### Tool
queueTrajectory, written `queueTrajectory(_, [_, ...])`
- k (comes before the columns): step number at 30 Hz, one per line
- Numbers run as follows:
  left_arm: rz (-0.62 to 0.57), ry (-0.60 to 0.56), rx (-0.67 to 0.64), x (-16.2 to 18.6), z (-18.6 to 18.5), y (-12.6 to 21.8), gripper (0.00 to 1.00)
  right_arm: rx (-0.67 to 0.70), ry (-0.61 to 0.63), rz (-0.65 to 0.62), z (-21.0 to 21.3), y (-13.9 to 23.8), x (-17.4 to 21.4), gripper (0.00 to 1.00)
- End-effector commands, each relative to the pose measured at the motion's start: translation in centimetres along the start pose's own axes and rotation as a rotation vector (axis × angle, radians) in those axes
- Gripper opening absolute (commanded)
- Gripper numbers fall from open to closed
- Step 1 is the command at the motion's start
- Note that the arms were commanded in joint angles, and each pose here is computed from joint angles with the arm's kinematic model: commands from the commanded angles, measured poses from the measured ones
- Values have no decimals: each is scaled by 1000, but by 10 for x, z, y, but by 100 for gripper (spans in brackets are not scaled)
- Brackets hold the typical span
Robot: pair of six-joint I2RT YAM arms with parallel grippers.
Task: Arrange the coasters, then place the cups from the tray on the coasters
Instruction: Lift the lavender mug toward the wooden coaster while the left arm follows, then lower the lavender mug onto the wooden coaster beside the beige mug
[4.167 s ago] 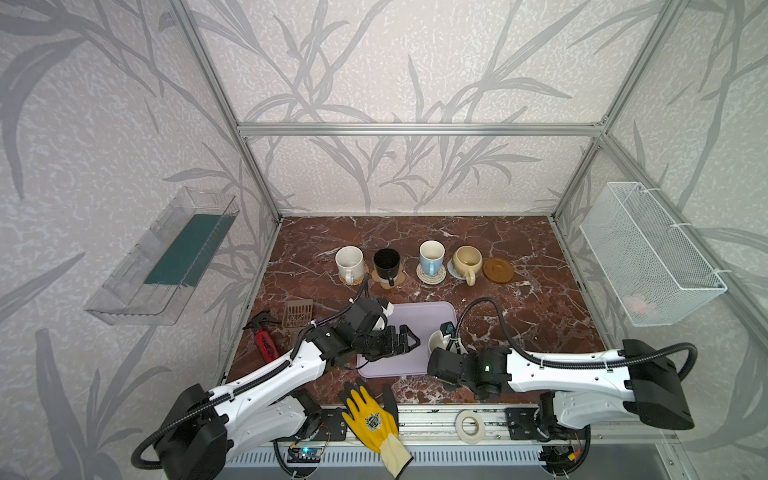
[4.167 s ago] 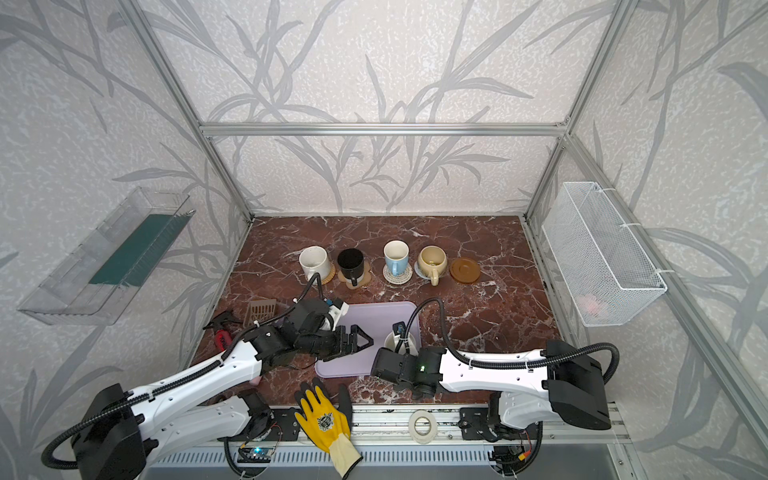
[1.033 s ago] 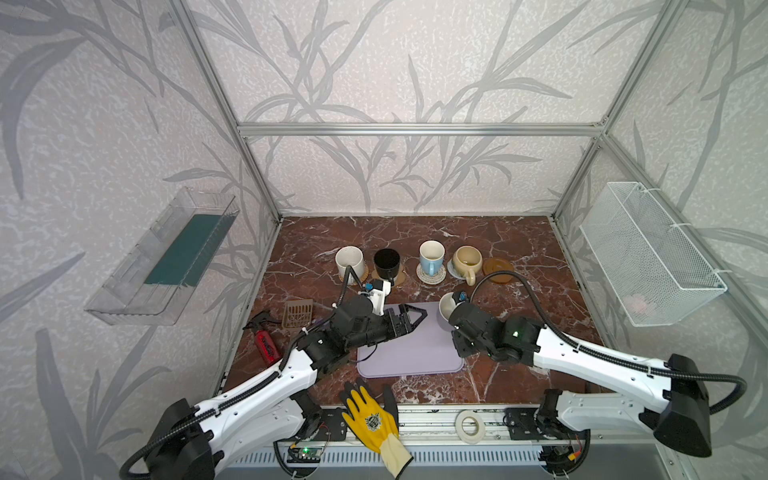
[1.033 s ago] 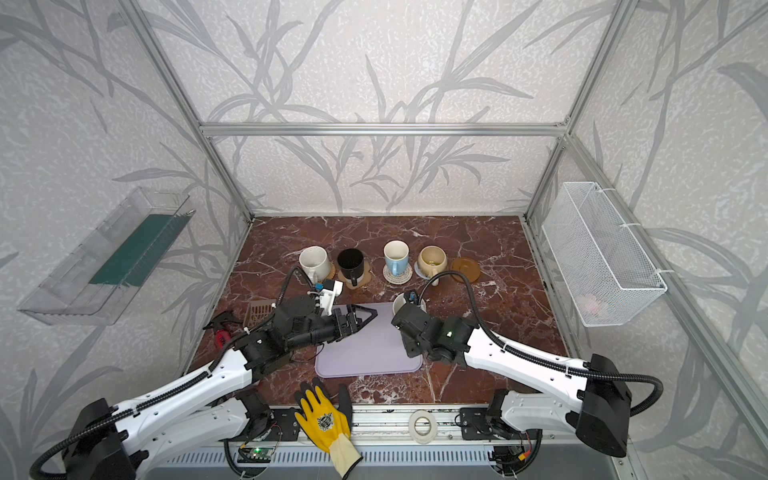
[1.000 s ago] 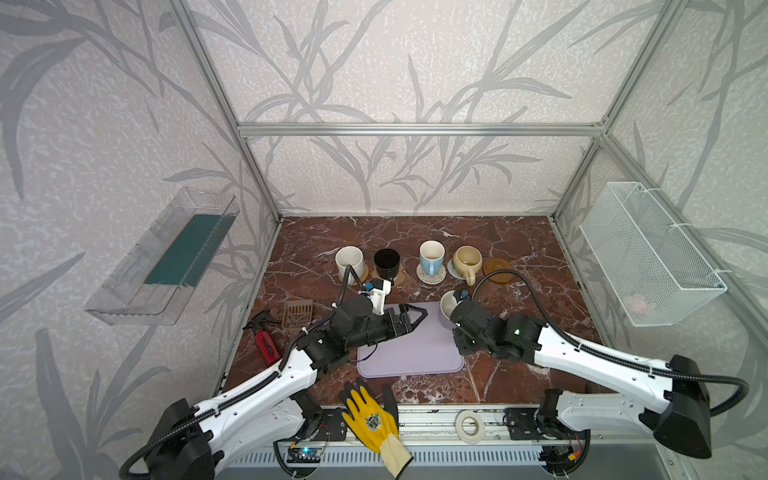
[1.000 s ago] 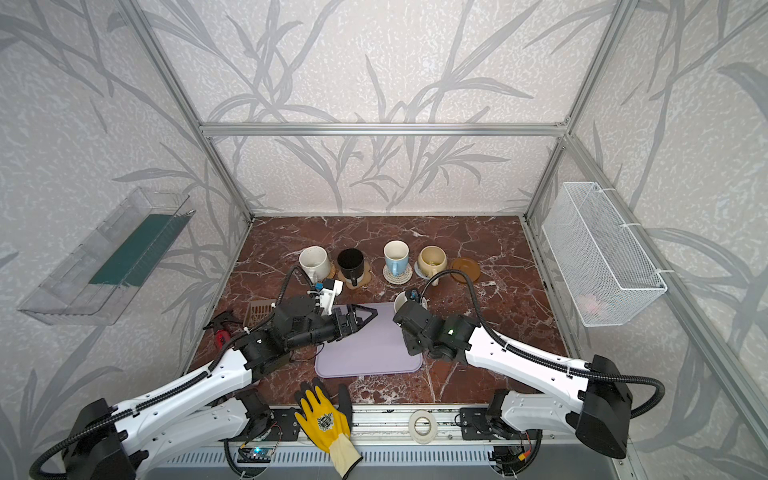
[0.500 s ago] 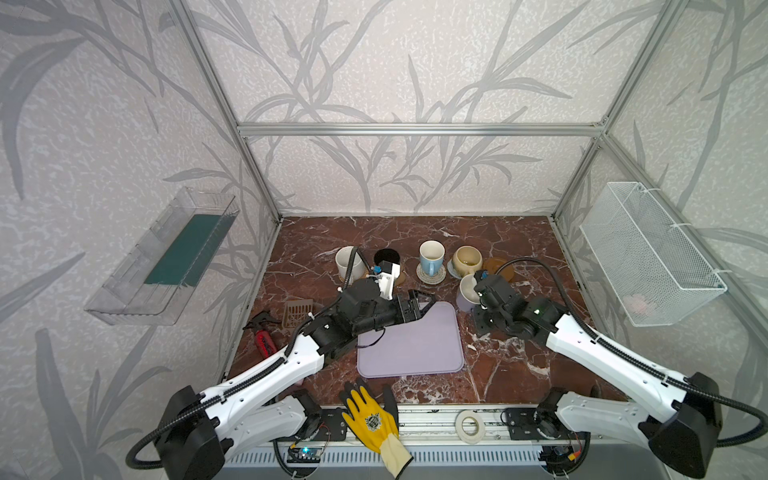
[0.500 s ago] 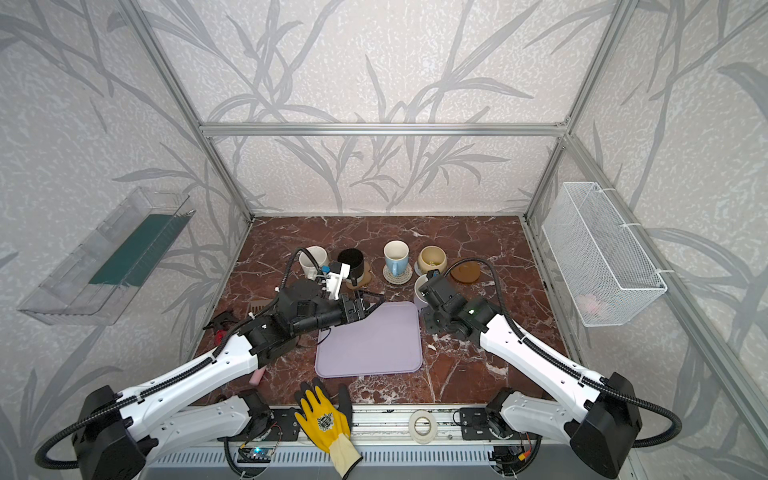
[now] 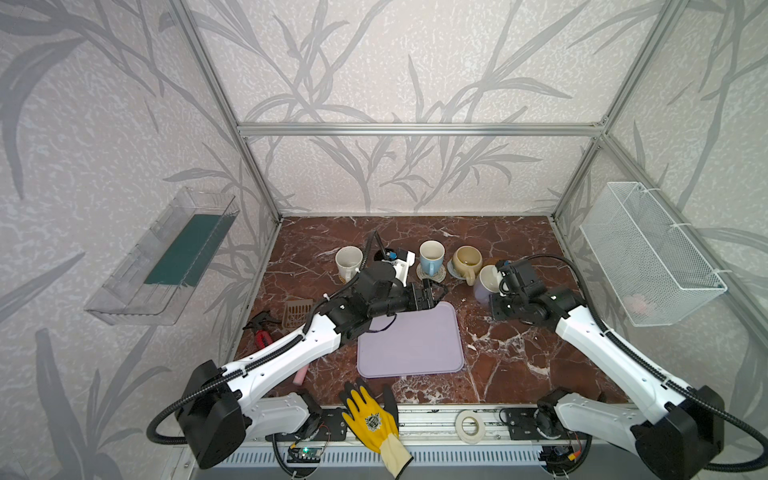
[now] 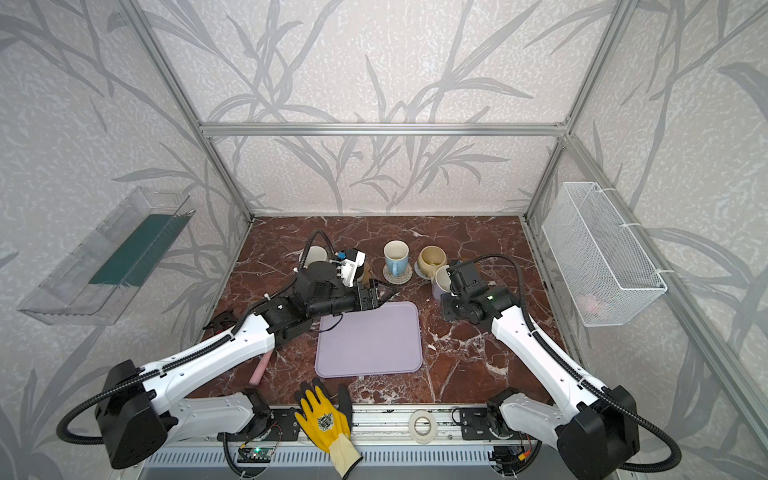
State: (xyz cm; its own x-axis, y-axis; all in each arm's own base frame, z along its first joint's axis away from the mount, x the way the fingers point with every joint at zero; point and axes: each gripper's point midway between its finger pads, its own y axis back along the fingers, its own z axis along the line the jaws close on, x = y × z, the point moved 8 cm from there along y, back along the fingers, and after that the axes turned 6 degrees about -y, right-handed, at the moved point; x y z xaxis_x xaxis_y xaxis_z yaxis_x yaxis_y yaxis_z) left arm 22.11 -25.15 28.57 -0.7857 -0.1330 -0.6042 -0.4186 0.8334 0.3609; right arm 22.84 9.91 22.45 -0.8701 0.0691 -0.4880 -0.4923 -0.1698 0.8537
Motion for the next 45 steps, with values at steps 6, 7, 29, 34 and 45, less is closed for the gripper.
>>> queueTrajectory(6, [33, -57, -36, -19, -7, -22, 99, -37, 9, -127, -1, 8, -44, 0])
queueTrajectory(7, [41, -58, -33, -20, -7, -27, 99, -29, 6, -129, -3, 6, -48, 0])
queueTrajectory(29, [105, -134, -81, -65, -4, -119, 99, 114, -146, -118, -51, -50, -100, 0])
queueTrajectory(34, [123, -134, -98, -67, 5, -139, 99, 108, -141, -104, -57, -63, -115, 0])
queueTrajectory(45, [168, -172, -190, -71, 22, -174, 99, 166, -143, -50, -72, -100, -131, 0])
